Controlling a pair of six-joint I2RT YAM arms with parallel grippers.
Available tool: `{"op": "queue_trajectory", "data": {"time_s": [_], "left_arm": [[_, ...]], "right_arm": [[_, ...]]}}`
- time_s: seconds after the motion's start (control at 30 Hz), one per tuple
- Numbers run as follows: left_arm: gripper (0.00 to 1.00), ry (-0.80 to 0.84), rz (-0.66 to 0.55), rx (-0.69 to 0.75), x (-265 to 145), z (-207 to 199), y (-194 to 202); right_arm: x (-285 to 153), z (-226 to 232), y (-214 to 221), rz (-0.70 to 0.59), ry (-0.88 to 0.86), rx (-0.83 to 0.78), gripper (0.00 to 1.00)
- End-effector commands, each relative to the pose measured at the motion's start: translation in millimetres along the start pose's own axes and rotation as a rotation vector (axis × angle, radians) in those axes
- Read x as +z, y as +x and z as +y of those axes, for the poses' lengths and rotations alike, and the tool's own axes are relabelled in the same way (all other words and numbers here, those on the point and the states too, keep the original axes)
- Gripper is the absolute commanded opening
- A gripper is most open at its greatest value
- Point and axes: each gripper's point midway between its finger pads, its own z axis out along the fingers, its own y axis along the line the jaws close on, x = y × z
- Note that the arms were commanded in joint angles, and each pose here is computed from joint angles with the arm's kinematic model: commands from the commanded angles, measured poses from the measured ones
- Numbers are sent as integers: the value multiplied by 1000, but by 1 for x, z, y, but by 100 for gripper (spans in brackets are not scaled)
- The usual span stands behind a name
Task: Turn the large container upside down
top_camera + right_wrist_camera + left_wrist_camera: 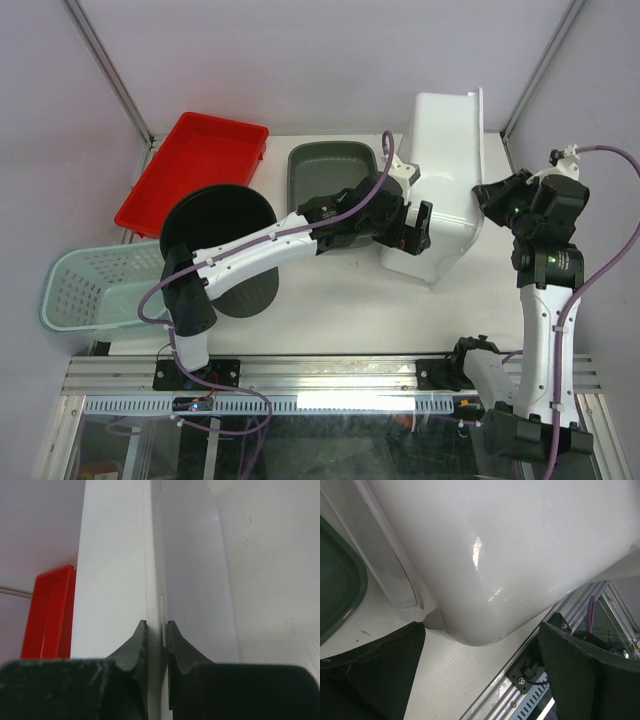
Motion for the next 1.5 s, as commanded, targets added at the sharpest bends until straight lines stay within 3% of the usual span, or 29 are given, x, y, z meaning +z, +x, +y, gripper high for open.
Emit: {"op": "queue_trajectory", "data": {"time_s": [0.0, 0.4, 0.73, 0.9, 1.07, 1.3, 1.47], "left_arm": [[99, 93, -98, 17, -25, -28, -30], [99, 124, -100, 24, -29, -35, -34], [99, 163, -86, 37, -28, -46, -32], [99, 185, -83, 41, -28, -53, -33], [99, 206, -79, 43, -28, -59, -32], [99, 221, -70, 42, -27, -62, -30], [99, 223, -62, 32, -24, -60, -26]], "right_arm": [[-22, 71, -48, -127, -339, 166, 0], [-23, 63, -51, -125, -406, 265, 0], [-14, 12, -40, -81, -379, 331, 0], [11, -29, -23, 32, -232, 146, 0], [24, -84, -20, 81, 87, 22, 0], [20, -128, -23, 69, 331, -4, 21], [15, -143, -28, 40, 423, 5, 49]]}}
